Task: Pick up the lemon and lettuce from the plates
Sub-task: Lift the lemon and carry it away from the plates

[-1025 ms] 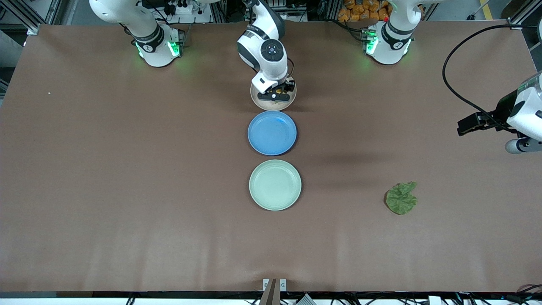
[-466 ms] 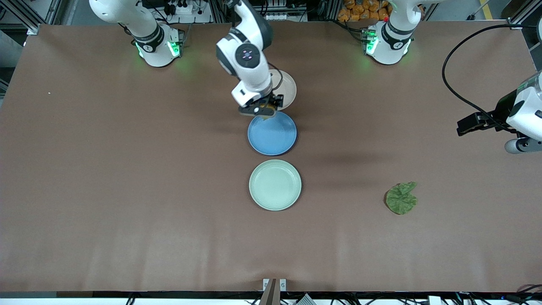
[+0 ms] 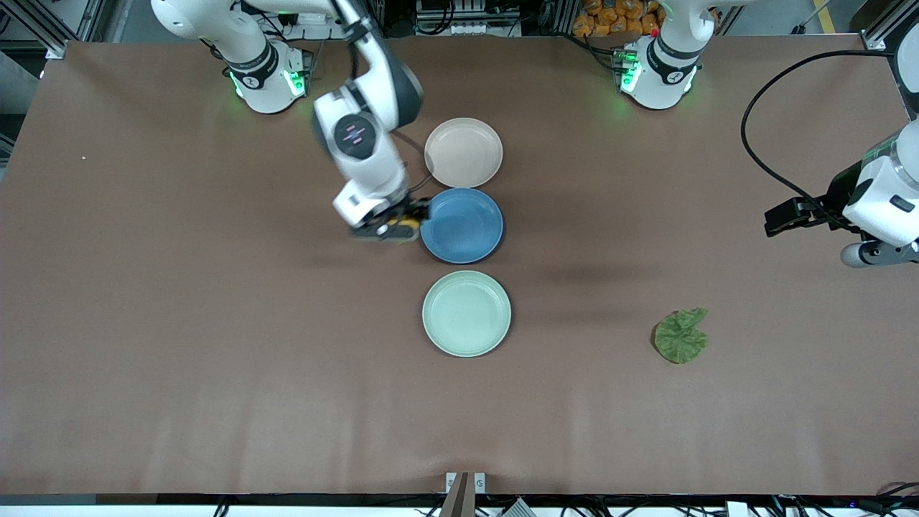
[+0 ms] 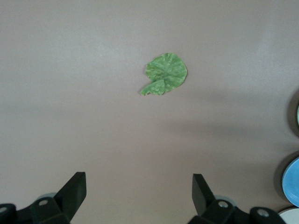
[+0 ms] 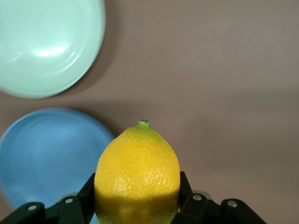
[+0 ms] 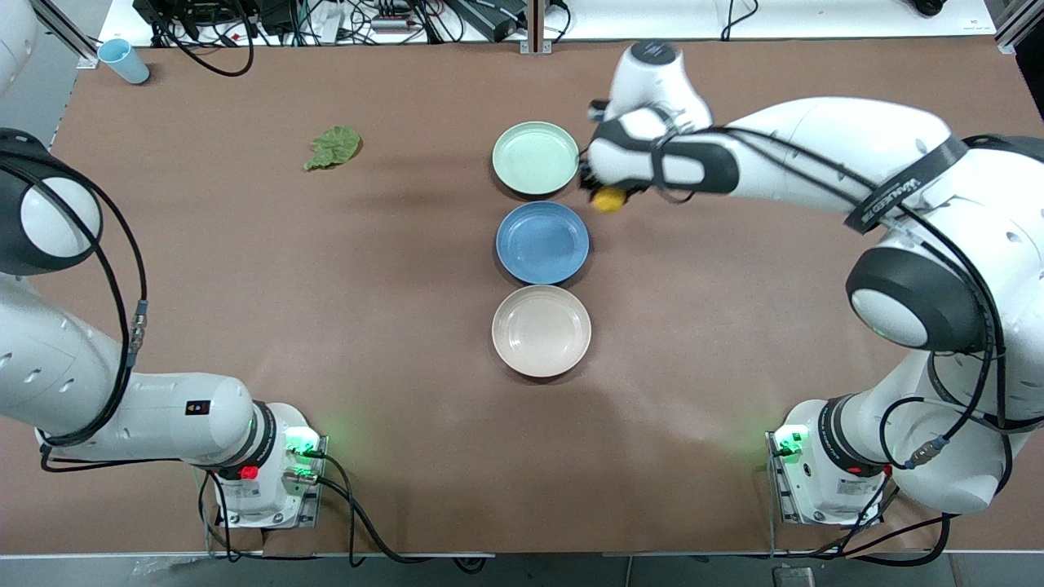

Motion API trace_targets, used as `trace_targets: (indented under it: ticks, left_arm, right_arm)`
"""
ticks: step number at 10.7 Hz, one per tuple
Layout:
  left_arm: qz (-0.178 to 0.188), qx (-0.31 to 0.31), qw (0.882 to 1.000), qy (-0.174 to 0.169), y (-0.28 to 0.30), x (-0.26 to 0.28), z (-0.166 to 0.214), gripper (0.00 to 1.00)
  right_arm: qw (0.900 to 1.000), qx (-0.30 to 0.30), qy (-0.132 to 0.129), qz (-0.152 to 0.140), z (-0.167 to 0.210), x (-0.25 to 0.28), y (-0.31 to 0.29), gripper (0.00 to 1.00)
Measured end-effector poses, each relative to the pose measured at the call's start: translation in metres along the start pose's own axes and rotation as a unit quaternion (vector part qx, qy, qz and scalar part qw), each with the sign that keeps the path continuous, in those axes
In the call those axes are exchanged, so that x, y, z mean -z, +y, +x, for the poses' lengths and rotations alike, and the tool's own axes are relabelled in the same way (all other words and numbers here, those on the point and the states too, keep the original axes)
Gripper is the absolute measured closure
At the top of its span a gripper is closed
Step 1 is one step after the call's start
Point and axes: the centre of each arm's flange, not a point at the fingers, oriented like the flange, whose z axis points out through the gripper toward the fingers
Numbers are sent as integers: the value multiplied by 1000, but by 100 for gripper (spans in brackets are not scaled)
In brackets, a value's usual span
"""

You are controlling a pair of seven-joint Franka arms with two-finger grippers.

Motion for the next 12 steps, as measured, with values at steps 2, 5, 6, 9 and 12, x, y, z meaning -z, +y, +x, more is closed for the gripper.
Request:
trace_targets:
  ticks: [2, 5, 6, 9, 12]
  left_arm:
    - [-1, -3, 1000, 3, 3, 0, 1, 0]
    - [-1, -5, 1000, 7, 6, 1, 1, 0]
    - [-1, -7, 1000, 7, 9, 1, 1, 0]
    - [-1, -12, 1000, 7, 15, 1, 0, 0]
    - [-1, -15, 1000, 7, 18, 1, -1, 0]
  right_arm:
    - [999, 33, -2, -15, 41, 17, 62, 31]
    - [998, 66, 0, -17, 83, 28, 140, 31]
    - [997, 76, 0, -17, 97, 29, 172, 31]
    - [995, 100, -4, -18, 122, 28, 258, 31]
    - [993, 118, -9, -26, 136, 19, 323, 31]
